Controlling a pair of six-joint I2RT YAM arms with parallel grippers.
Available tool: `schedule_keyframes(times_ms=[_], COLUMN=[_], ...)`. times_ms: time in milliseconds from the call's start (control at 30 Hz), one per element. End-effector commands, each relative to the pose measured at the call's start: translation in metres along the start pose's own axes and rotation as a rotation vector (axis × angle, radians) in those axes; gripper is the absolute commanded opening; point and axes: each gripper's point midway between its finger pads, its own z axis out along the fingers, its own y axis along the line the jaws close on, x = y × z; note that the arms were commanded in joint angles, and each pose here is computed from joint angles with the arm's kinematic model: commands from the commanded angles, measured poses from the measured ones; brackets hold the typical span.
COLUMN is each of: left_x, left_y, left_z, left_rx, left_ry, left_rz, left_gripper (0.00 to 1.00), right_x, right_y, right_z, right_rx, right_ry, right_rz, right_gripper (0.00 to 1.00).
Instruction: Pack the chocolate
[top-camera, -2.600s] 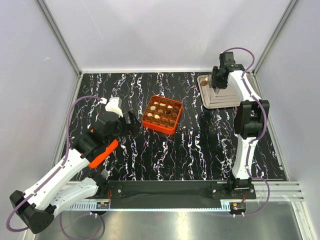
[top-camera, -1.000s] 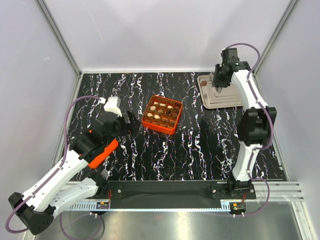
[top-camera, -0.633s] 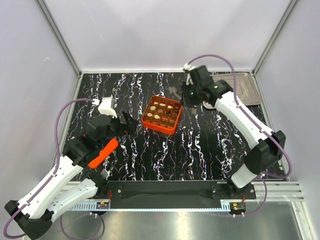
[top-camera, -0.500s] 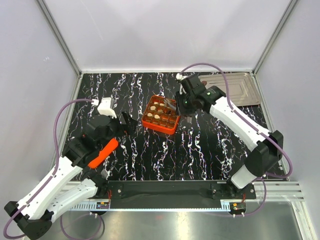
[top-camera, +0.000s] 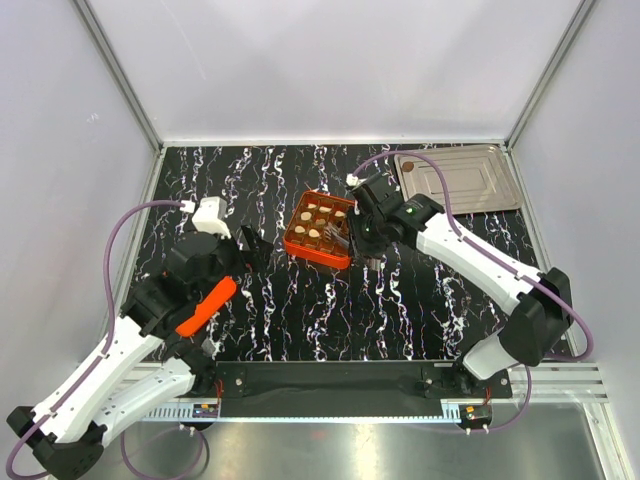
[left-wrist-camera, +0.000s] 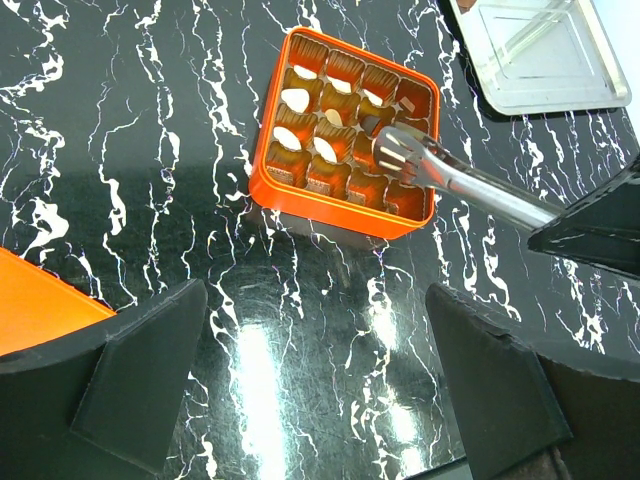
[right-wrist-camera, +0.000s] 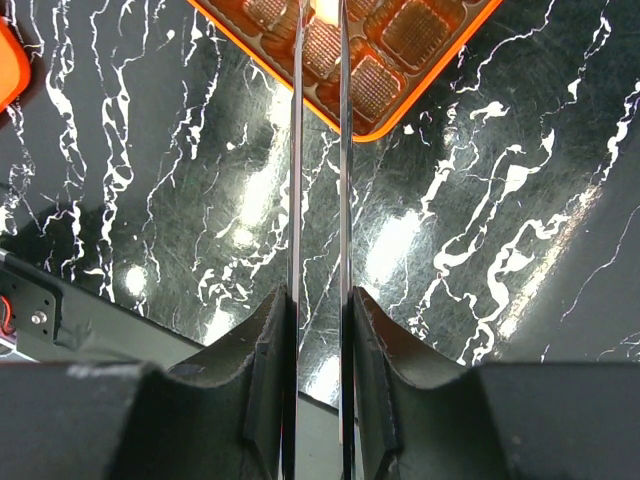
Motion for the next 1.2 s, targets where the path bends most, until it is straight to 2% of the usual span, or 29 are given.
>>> schedule_keyframes(times_ms=[0,367,833,1167], left_x=[-0.017,-0.014,-0.013,-0.019], left_y=[-0.007,-0.008,-0.009,-0.013], left_z=[-0.002,0.001,0.003,0.001], left_rx=[0.019,0.018,0.025,0.031], left_ry=[-0.050,-0.042,-0.039,-0.044], left_rz=[-0.018,-0.021,-0.014,-0.016], left_gripper=[0.99,0.99,0.99,0.99], right_x=[-0.016,-0.029,-0.024,-0.048], right_y=[0.005,0.007,-0.001,-0.004], right_z=[-0.005,0.013,0.020,-0.005], right_rx=[-0.017,-0.011,0.038,0.080], right_ry=[-0.084,-0.118,-0.076,-0.149], right_rz=[0.017,0.012,-0.002,-0.030], right_gripper=[0.35,0.38,0.42,0.44])
